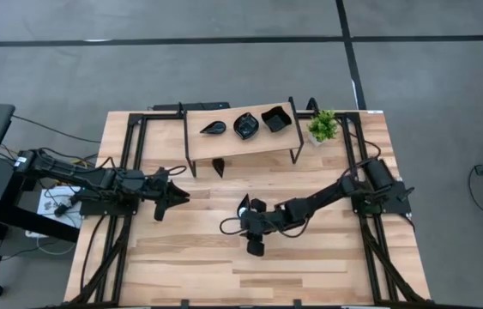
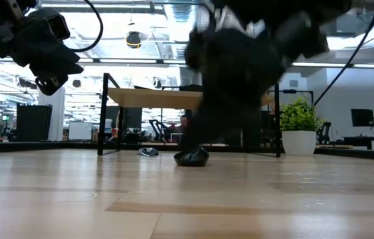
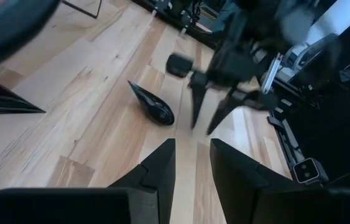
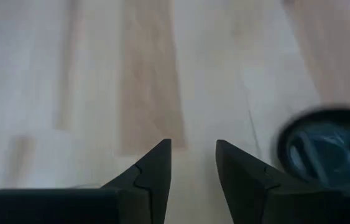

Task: Pick & Place Mini shaped plates
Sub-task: Stack the black drop shaped plate on the black drop shaped plate on the shelf

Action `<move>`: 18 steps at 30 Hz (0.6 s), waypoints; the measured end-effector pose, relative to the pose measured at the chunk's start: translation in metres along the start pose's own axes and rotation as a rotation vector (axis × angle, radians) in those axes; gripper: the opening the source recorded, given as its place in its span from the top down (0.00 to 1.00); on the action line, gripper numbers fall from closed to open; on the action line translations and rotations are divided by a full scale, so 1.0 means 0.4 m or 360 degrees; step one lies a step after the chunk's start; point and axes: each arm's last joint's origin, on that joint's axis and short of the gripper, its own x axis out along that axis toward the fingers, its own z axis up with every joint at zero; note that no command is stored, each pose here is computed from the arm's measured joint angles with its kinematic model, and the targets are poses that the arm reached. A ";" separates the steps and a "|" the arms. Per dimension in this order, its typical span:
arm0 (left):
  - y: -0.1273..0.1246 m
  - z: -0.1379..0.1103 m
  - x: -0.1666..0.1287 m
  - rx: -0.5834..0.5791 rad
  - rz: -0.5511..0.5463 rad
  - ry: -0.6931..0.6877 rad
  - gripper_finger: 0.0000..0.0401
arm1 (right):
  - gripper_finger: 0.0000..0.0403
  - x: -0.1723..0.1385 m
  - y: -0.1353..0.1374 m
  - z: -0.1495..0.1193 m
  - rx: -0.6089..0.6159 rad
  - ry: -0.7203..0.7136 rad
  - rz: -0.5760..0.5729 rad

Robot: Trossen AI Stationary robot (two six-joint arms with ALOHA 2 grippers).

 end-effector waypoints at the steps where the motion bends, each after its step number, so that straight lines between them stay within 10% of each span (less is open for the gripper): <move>1: 0.000 0.001 0.000 -0.0001 -0.0003 -0.0004 0.75 | 0.70 0.018 0.003 -0.013 -0.0001 0.0009 -0.0001; 18: -0.001 0.000 0.004 -0.0001 -0.0003 -0.0001 0.75 | 0.70 0.110 0.026 0.000 -0.0052 -0.0146 -0.0273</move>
